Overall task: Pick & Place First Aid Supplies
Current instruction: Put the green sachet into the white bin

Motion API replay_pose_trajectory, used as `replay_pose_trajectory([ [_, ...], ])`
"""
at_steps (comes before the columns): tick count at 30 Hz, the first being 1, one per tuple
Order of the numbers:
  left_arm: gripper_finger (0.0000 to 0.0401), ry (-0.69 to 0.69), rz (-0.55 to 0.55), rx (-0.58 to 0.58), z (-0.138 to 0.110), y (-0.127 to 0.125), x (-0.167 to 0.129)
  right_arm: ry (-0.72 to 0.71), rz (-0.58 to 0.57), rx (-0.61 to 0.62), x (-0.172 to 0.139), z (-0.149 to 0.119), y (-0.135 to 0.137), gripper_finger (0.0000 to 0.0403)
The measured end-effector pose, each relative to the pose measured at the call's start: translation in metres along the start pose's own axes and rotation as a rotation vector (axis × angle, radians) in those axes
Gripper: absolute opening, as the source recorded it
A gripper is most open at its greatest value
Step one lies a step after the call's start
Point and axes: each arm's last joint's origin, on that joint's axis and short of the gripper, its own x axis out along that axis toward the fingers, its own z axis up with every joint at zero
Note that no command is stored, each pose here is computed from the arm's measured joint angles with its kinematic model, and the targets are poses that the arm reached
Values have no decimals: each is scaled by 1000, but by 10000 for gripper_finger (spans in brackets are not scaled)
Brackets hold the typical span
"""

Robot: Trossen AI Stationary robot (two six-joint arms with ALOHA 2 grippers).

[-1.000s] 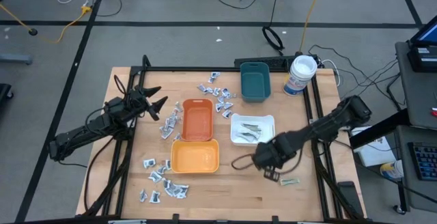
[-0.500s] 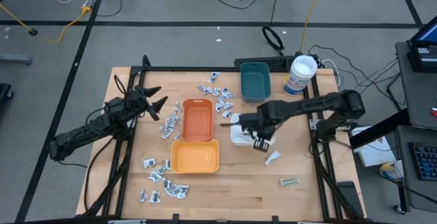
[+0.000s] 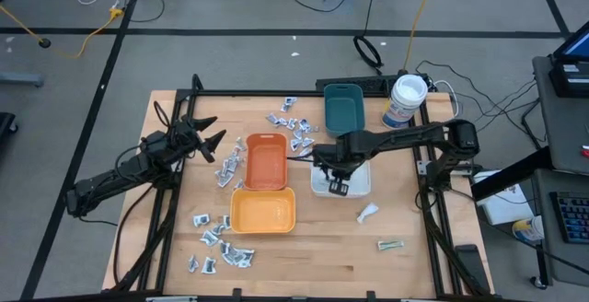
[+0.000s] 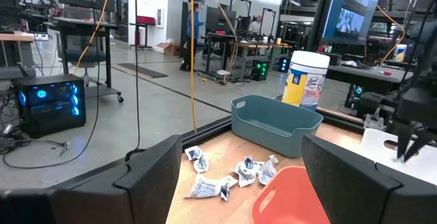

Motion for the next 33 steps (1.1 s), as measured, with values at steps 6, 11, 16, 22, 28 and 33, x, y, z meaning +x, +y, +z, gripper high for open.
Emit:
replay_pose_trajectory([
  [6, 308, 0, -1, -1, 0, 0, 0, -5, -23, -7, 13, 3, 0, 9],
  [11, 308, 0, 0, -1, 0, 0, 0, 1, -39, -19, 14, 3, 0, 54],
  [16, 308, 0, -1, -1, 0, 0, 0, 10, -2, -16, 14, 2, 1, 150],
  [22, 308, 0, -1, -1, 0, 0, 0, -51, -35, -43, -9, -7, 6, 253],
  [28, 308, 0, 0, 0, 0, 0, 0, -61, -15, -126, -28, -25, 27, 290],
  [33, 308, 0, -1, -1, 0, 0, 0, -65, -9, -198, -40, -43, 48, 287],
])
